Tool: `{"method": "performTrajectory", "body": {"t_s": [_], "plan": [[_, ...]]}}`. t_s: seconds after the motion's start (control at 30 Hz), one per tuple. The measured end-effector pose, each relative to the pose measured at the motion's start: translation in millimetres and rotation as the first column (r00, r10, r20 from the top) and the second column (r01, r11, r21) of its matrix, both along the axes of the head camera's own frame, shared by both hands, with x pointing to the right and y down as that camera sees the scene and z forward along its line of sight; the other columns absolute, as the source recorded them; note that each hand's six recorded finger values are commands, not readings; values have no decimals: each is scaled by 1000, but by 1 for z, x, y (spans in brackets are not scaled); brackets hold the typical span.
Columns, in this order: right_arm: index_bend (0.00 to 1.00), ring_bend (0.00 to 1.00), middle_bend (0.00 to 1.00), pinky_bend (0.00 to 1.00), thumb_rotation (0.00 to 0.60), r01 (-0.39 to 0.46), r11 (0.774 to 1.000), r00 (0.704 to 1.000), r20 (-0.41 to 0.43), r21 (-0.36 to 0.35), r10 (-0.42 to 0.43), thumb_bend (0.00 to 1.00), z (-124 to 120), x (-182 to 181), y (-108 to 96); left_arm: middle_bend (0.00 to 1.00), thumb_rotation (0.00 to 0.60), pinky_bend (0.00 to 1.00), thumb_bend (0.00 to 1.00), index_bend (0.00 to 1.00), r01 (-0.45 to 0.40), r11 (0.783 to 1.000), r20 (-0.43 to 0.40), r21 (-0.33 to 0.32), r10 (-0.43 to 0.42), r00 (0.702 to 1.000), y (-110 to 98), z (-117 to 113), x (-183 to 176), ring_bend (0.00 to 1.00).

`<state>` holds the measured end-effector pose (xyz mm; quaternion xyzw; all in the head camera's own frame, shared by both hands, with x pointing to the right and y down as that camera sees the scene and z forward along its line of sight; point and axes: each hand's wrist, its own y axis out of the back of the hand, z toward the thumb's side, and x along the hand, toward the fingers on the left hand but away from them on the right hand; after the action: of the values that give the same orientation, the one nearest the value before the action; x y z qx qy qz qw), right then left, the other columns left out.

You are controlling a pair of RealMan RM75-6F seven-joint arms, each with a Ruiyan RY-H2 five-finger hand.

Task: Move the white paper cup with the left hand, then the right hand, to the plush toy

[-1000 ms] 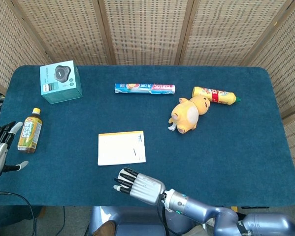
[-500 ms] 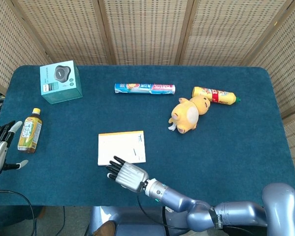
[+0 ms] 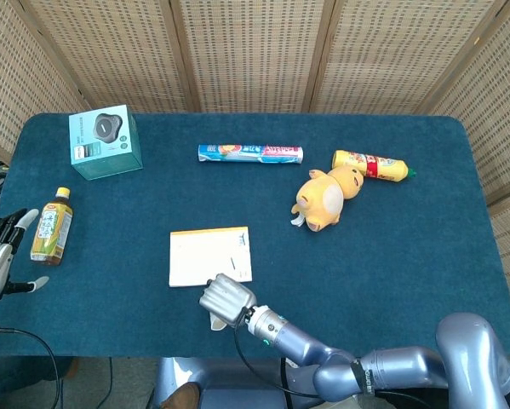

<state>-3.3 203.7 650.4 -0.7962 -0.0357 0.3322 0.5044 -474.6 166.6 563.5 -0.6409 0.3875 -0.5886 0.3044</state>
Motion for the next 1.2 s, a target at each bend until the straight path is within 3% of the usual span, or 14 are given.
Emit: {"method": "performTrajectory", "body": {"t_s": [0.2,0.33,0.53,0.93,1.2], "plan": [[573,421,520,545,600,-132,989,991,19,60,131,147,-11,17,-38,0,600,0,109,0,-5,1000,-7,-8,5,1000,1,0,2,0],[572,419,521,543,600,-237,964,971,-5,122,239,148,-13,40,-74,0,600,0,110,0,-8,1000,-8,-13,8,1000,2,1,3,0],[572,415,519,541,600,-329,928,934,-85,176,347,148,1,75,-107,0,600,0,111,0,-10,1000,-8,-21,10,1000,1,3,4,0],[564,410,512,540,600,-353,910,897,-197,216,395,147,28,98,-118,0,600,0,109,0,-13,999,-11,-32,13,1000,2,6,6,0],[564,408,510,541,600,-353,919,882,-264,174,389,149,38,98,-109,0,600,0,110,0,-12,999,-10,-39,11,1000,2,7,6,0]]}}
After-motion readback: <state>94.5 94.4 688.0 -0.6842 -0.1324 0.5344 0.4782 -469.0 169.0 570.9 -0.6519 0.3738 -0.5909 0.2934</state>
